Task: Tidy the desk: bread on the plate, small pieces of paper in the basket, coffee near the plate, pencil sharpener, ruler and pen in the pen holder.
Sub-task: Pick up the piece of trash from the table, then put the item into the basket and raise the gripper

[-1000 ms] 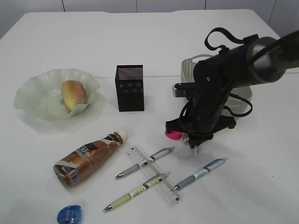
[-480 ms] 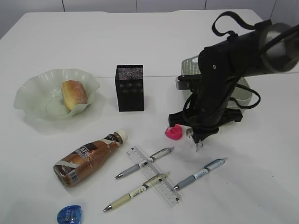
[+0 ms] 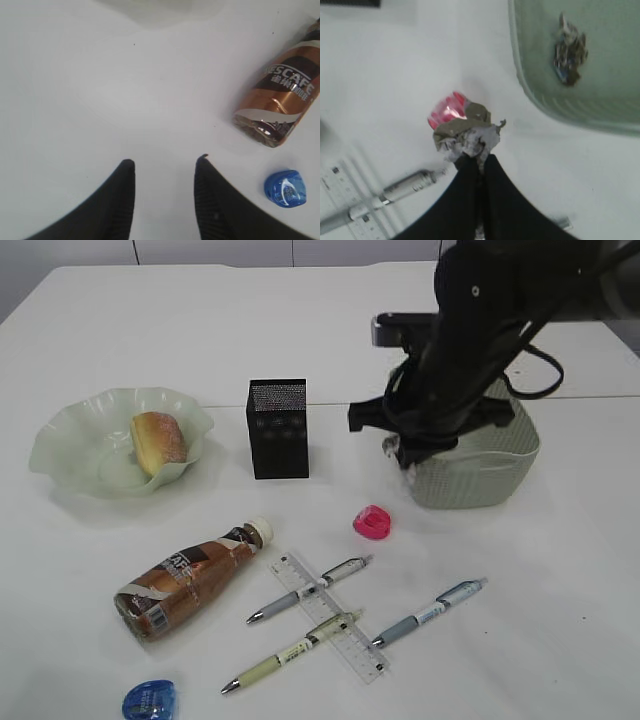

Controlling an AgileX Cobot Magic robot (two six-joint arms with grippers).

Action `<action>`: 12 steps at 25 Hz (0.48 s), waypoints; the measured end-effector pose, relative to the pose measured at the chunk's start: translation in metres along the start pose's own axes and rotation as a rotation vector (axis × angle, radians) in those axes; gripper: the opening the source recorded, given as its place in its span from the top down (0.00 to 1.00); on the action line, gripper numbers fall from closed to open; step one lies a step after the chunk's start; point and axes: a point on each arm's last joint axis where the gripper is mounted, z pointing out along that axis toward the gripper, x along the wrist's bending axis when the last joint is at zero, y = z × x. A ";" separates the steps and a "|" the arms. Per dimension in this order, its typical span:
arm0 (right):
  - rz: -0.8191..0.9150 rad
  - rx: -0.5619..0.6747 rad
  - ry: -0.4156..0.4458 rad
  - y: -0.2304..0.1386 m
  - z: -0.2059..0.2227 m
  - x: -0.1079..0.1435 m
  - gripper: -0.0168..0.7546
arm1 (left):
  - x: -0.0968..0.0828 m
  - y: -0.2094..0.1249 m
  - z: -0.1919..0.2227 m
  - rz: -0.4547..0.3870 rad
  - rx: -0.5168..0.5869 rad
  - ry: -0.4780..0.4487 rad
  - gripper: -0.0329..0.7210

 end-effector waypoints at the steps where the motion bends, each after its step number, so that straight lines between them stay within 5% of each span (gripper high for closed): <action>1: -0.006 -0.030 0.004 0.007 -0.007 0.002 1.00 | 0.000 0.000 0.000 0.000 0.000 0.000 0.57; 6: -0.012 -0.151 -0.013 0.039 -0.040 -0.002 1.00 | 0.000 0.000 0.000 -0.001 0.000 -0.001 0.57; 12: 0.070 -0.230 -0.055 0.068 -0.067 -0.039 1.00 | 0.000 0.000 0.000 -0.003 0.000 -0.003 0.57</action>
